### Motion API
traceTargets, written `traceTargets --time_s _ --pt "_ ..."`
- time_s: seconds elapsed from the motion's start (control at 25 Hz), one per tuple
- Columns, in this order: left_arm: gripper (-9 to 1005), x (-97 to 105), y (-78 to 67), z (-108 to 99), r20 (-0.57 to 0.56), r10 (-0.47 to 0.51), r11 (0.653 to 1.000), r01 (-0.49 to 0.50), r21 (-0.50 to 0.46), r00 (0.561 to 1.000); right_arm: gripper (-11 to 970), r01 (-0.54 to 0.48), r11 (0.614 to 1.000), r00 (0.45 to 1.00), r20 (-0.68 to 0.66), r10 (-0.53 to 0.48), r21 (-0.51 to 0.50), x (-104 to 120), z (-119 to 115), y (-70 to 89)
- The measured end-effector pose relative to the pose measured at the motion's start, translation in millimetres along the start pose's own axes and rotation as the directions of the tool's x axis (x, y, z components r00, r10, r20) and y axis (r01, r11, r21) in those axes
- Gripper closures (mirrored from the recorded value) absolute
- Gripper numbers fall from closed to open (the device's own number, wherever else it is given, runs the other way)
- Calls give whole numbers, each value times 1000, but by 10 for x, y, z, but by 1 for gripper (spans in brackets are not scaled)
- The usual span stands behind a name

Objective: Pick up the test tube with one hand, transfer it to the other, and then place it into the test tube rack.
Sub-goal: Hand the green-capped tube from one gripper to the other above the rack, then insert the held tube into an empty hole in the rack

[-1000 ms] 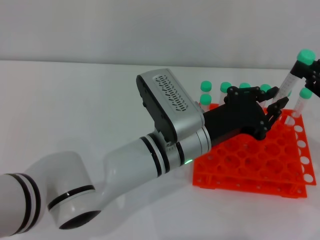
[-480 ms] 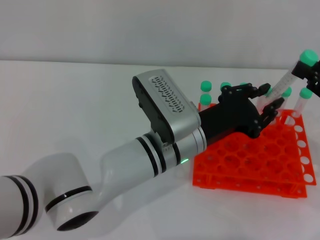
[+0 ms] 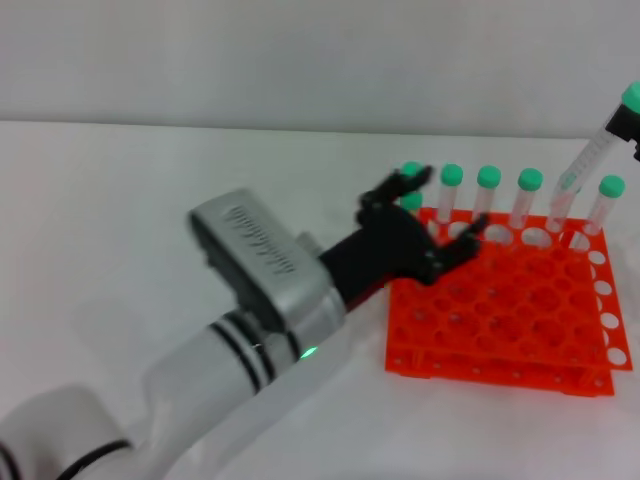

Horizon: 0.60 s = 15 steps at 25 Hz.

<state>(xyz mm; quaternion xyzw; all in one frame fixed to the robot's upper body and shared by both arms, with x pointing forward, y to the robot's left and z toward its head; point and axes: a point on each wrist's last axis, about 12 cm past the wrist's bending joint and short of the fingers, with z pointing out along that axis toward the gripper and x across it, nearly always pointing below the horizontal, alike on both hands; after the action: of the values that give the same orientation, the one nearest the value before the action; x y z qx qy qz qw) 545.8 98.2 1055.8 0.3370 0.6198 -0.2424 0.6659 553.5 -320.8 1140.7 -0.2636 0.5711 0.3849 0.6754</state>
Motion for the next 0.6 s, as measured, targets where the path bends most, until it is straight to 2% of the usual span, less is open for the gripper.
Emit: traceTargets --time_s 0.16,0.28,0.44,0.6 --pt "304 106 86 -327 47 -51 990 56 -126 998 755 12 1000 1000 -2 -12 3 0 39 -12" --pt "210 194 172 -694 109 -79 960 105 -258 991 754 22 1000 1000 -17 -22 -16 56 201 16" --pt "102 329 306 -1219 155 -106 868 167 -468 982 752 69 996 996 -57 -72 -56 177 432 90" --pt "102 457 442 -1578 179 -161 772 237 -590 970 750 88 994 988 -123 -96 -63 344 648 119"
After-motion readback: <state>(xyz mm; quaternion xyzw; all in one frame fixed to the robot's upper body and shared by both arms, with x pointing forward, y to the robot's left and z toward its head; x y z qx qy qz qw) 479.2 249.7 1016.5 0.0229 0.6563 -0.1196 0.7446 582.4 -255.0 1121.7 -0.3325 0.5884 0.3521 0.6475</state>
